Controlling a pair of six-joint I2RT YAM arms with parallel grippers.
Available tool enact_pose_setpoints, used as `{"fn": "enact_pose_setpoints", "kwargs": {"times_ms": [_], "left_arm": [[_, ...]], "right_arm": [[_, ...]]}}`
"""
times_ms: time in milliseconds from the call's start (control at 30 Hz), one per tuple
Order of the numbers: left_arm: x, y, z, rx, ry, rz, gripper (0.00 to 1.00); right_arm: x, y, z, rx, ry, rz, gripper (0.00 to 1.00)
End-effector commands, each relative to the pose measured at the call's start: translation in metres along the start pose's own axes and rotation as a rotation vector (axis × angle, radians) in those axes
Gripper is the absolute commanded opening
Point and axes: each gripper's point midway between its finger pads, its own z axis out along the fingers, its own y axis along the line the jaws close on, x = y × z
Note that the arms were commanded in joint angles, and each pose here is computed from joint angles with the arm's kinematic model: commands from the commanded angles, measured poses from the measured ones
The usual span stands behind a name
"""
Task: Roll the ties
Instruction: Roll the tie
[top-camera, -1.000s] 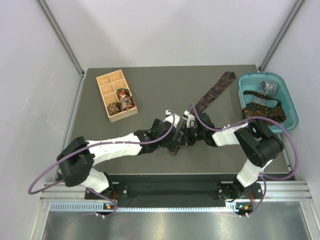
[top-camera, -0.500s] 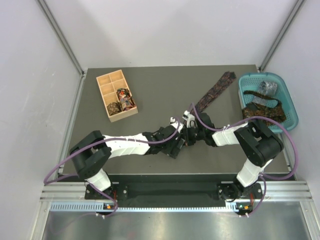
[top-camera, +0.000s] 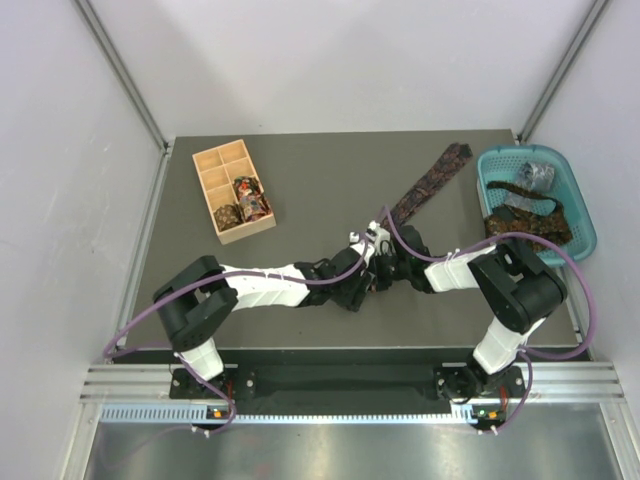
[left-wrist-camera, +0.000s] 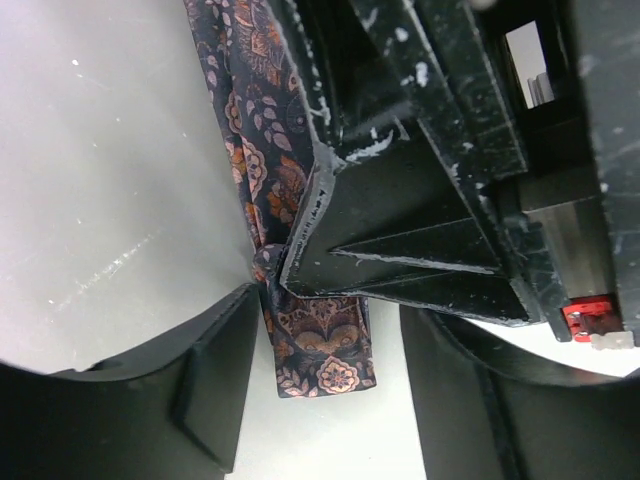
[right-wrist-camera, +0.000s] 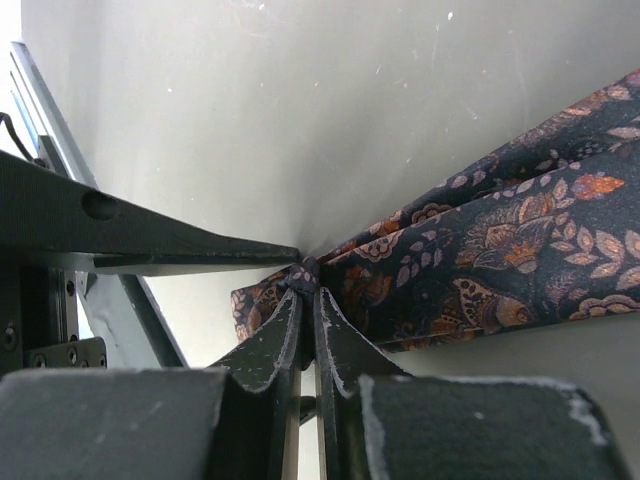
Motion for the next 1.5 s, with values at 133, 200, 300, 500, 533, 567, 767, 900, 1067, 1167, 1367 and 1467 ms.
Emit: {"fn": "enact_pose_setpoints", "kwargs": {"times_ms": [133,200,300,500,533,567,767,900,1067,1167,1367,1467], "left_arm": [[0.023,0.004,0.008,-0.056,0.056,0.013,0.59],[0.022,0.008,0.006,-0.091,0.041,0.035,0.61],[0.025,0.013,0.002,-0.133,0.024,0.063,0.64],[0.025,0.015,-0.004,-0.148,-0.022,0.087,0.64],[0.025,0.016,-0.004,-0.152,-0.022,0.088,0.64],[0.027,0.018,-0.003,-0.157,-0.015,0.091,0.64],[0.039,0.018,0.006,-0.158,0.035,0.105,0.55],[0.043,0.018,0.008,-0.157,0.049,0.107,0.50],[0.048,0.017,0.009,-0.146,0.067,0.111,0.43],[0.050,0.017,0.009,-0.146,0.073,0.115,0.40],[0.054,0.017,0.010,-0.155,0.094,0.131,0.37],[0.056,0.015,0.010,-0.154,0.102,0.141,0.37]], "right_arm": [[0.003,-0.014,0.000,0.034,0.012,0.009,0.04],[0.003,-0.014,0.000,0.036,0.012,0.009,0.04],[0.003,-0.014,0.001,0.032,0.013,0.010,0.04],[0.003,-0.014,0.001,0.029,0.014,0.012,0.04],[0.003,-0.015,0.000,0.028,0.013,0.015,0.04],[0.003,-0.015,0.000,0.028,0.014,0.018,0.04],[0.003,-0.015,0.000,0.026,0.013,0.018,0.04],[0.002,-0.015,0.000,0.025,0.010,0.018,0.04],[0.001,-0.015,-0.001,0.021,0.009,0.020,0.06],[-0.001,-0.014,-0.003,0.019,0.001,0.015,0.10],[-0.003,-0.012,-0.006,0.014,-0.009,0.009,0.19],[-0.006,-0.012,-0.008,0.014,-0.019,0.003,0.25]]}}
